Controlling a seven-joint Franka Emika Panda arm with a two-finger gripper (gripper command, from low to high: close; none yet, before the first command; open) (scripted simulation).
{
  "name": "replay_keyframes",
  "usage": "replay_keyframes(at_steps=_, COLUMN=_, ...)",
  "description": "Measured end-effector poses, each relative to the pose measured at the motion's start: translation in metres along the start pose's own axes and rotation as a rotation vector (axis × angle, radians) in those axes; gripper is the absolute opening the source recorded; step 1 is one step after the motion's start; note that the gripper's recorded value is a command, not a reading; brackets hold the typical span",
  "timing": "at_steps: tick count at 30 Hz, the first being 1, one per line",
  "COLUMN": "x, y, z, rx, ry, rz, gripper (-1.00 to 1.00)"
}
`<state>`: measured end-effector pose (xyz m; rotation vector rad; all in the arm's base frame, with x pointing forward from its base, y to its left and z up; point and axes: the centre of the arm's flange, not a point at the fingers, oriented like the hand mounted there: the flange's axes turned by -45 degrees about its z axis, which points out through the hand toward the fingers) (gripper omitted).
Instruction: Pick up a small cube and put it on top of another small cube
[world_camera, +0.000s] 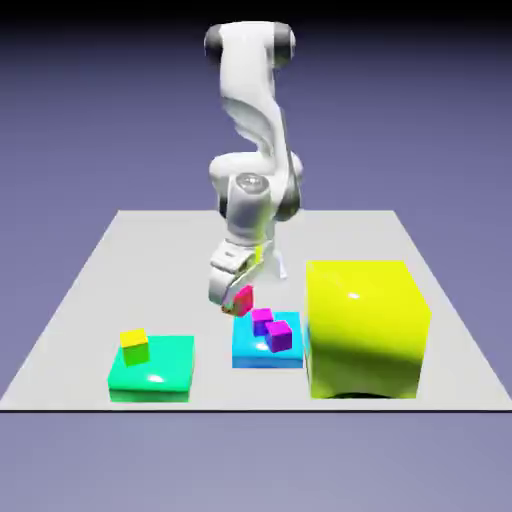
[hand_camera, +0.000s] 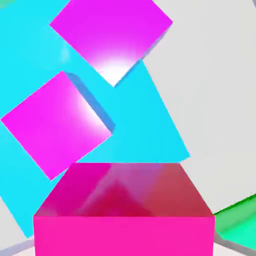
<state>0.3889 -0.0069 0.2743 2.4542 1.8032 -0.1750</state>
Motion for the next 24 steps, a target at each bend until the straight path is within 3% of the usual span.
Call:
replay_keyframes(at_steps=11, x=0.077, y=-0.008, z=-0.049, rx=-0.085, ry=-0.022, rz=-0.573, gripper=-1.00)
replay_keyframes(at_steps=16, x=0.079, y=-0.004, z=0.013, rx=-0.085, ry=-0.022, rz=-0.571, gripper=-1.00)
replay_keyframes(at_steps=17, x=0.080, y=-0.004, z=0.021, rx=-0.085, ry=-0.022, rz=-0.573, gripper=1.00)
replay_keyframes(at_steps=19, x=0.080, y=-0.004, z=0.021, rx=-0.086, ry=-0.021, rz=-0.573, gripper=1.00)
replay_keyframes(at_steps=24, x=0.078, y=-0.007, z=-0.041, rx=-0.086, ry=-0.021, rz=-0.573, gripper=1.00)
